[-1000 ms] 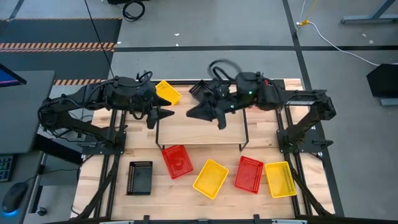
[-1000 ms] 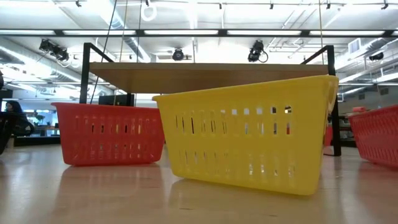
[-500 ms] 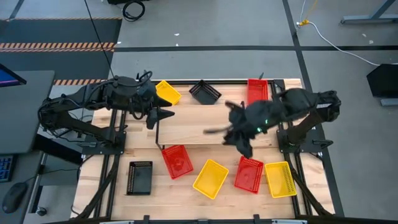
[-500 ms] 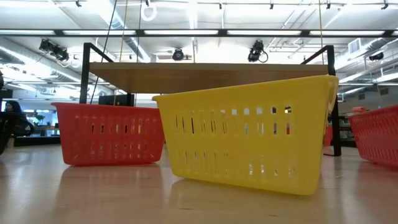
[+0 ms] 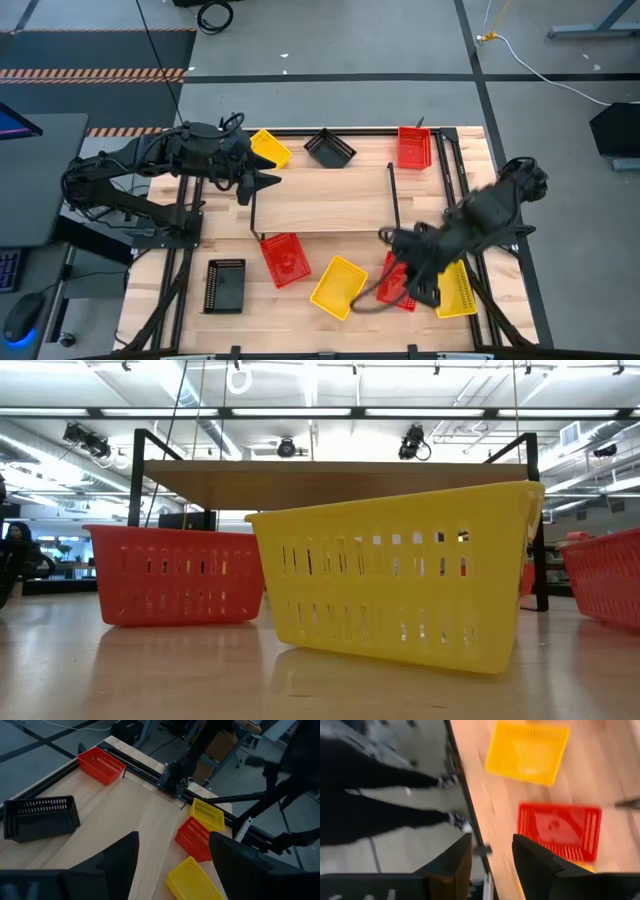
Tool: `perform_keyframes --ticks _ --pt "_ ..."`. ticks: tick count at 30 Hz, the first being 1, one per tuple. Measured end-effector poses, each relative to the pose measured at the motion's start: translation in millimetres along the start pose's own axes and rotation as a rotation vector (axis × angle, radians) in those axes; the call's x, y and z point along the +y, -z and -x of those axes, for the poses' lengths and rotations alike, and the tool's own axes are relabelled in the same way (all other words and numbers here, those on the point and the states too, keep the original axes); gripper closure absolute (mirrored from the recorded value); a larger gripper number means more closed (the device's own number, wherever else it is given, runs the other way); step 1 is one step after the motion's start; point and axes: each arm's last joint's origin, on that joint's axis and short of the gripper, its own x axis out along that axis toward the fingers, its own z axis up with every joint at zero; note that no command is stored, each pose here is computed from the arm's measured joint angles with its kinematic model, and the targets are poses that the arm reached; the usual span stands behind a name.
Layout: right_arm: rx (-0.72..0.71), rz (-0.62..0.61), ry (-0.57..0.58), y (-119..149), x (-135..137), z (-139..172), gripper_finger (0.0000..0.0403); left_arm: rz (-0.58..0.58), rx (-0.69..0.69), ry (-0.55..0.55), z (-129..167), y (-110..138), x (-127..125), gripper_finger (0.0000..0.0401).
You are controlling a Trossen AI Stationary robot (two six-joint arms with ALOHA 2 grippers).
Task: Stack baskets on shelf by color
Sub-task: Put the bottom right red basket on the shelf
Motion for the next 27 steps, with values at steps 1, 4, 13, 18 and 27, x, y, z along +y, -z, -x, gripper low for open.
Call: perform_keyframes --ticks 1,4,13,18,27 --pt "0.023 -0.002 0.023 2.5 2.7 -8.0 0.0256 0.000 -0.001 -0.002 0.0 0.0 0.0 0.0151" --pt "0.065 -0.016 0.076 4.2 11.5 -33.0 0.0256 0.000 -0.003 -0.004 0.0 -0.2 0.1 0.0154" --pt "0.152 -0.100 0.197 5.6 35.7 -104.8 0.0232 0.001 -0.004 -0.003 0.0 -0.3 0.0 0.0155" --pt "0.210 -0.140 0.226 9.6 47.3 -144.7 0.0205 0.001 -0.004 -0.004 0.0 -0.2 0.0 0.0156" --pt "0.182 -0.091 0.368 15.0 50.0 -194.8 0.0207 0.025 -0.006 -0.033 0.0 0.4 1.3 0.0152"
